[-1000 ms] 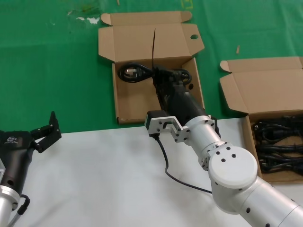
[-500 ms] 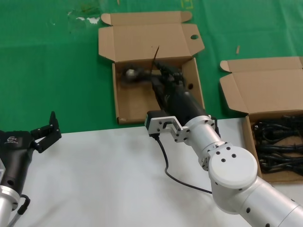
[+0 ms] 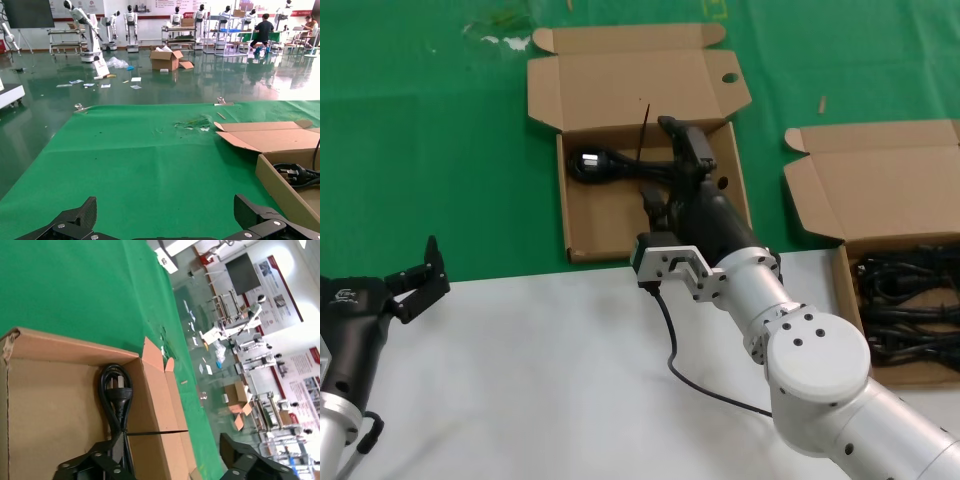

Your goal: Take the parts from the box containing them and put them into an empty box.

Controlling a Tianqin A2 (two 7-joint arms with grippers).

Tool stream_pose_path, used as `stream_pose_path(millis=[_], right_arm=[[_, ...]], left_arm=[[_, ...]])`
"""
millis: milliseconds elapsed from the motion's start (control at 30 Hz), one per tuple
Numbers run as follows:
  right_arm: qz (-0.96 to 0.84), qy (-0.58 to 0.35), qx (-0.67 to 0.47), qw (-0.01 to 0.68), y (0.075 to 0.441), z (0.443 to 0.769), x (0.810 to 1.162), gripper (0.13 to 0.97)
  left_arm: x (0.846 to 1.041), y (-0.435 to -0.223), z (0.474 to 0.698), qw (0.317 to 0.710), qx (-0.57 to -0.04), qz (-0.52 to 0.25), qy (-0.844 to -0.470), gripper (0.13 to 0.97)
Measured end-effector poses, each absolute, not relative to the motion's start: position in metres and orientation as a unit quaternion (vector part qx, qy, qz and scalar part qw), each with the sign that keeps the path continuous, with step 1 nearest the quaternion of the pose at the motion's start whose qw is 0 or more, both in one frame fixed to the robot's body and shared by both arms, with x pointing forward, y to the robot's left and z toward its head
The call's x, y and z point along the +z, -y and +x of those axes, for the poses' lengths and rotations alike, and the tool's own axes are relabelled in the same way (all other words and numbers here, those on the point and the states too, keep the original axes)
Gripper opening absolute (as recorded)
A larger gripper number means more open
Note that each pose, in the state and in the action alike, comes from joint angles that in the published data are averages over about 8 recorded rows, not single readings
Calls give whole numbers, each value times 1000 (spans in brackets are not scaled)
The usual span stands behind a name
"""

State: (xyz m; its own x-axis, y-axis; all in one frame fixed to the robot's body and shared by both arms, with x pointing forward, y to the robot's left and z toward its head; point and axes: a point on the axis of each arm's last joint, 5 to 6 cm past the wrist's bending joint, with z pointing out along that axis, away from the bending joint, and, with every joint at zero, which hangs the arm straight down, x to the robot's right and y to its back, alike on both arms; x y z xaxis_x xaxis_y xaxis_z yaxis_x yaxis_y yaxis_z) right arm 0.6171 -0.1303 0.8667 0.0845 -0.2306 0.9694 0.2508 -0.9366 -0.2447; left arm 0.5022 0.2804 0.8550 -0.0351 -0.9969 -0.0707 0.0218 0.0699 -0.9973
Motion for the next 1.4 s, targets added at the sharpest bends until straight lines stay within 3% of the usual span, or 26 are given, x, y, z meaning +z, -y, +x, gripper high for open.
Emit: stream_pose_path(millis=[333,633,1033,1400], right_arm=[[-711,-62,-661,233,143,607,863,772],[-699,-131,-643,284,158,597,860,899],[-674,-220,-615,345,181,581,857,960],[-642,-294,-589,393,205,565,855,966]], left_arm=[[855,-280,502,513,-496,-468,-521,966],[855,-280,502,513,-496,-468,-521,966],[855,-280,502,513,-496,-468,-521,966],[855,-280,502,513,-496,-468,-521,966]])
